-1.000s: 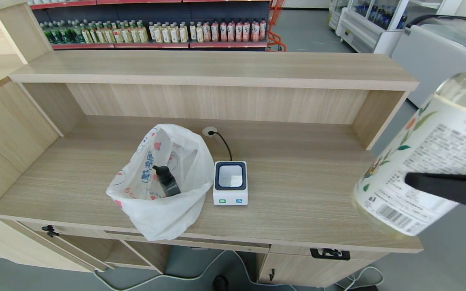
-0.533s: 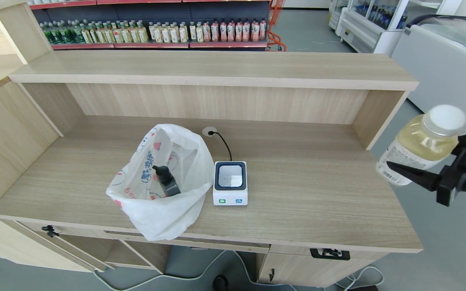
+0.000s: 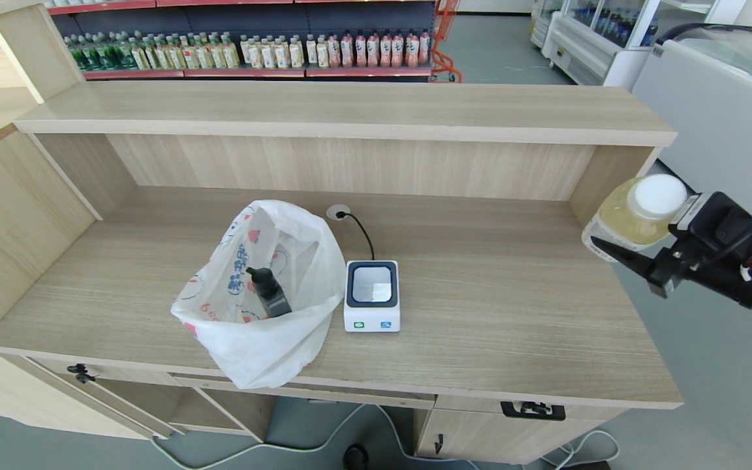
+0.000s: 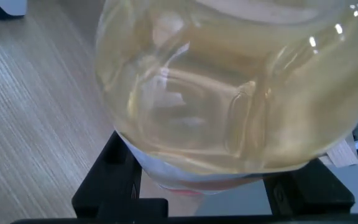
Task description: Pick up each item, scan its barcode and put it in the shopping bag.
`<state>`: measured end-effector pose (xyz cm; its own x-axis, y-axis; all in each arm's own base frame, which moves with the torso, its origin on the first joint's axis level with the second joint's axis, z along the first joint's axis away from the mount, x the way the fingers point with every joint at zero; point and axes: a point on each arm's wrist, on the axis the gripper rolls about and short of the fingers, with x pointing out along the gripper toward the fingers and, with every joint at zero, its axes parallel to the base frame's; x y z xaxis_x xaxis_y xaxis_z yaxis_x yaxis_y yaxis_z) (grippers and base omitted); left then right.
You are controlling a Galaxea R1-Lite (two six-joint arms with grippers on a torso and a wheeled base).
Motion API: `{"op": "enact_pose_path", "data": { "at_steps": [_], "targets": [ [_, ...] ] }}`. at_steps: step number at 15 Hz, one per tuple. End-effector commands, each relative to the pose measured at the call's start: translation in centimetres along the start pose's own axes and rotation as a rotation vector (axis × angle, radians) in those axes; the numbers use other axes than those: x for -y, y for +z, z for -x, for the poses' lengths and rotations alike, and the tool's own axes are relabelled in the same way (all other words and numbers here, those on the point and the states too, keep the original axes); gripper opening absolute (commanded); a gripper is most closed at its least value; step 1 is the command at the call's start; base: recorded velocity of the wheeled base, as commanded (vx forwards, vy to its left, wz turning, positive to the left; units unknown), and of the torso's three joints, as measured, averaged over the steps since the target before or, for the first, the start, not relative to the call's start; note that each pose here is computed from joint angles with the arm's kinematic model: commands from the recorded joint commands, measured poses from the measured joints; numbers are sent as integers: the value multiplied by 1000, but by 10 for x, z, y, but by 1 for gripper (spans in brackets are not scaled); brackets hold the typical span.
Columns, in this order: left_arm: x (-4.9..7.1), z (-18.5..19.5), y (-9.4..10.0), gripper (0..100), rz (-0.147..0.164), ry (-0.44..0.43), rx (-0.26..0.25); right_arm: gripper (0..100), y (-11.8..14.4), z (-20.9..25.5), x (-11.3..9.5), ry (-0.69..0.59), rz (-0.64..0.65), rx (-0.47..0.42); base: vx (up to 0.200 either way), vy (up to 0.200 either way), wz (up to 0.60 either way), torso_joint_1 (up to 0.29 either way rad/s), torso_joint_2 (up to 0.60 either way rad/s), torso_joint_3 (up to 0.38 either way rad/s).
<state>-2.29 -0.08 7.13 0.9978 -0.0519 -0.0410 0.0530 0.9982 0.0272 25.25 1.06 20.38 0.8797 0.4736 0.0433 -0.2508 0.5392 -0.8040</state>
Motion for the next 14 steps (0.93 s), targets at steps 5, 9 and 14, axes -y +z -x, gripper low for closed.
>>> {"op": "enact_pose_path", "data": {
  "at_steps": [5, 9, 14],
  "targets": [
    [0, 0, 0, 100, 0, 0, -2, 0, -1, -14, -11, 41, 44, 20, 0, 0, 0, 0, 0, 0],
    [0, 0, 0, 100, -5, 0, -2, 0, 2, -12, -10, 23, 50, 14, 0, 0, 0, 0, 0, 0],
    [0, 0, 0, 100, -6, 0, 0, 0, 35, -17, -24, 64, 36, 126, 0, 120, 0, 0, 1, 0]
  ]
}}
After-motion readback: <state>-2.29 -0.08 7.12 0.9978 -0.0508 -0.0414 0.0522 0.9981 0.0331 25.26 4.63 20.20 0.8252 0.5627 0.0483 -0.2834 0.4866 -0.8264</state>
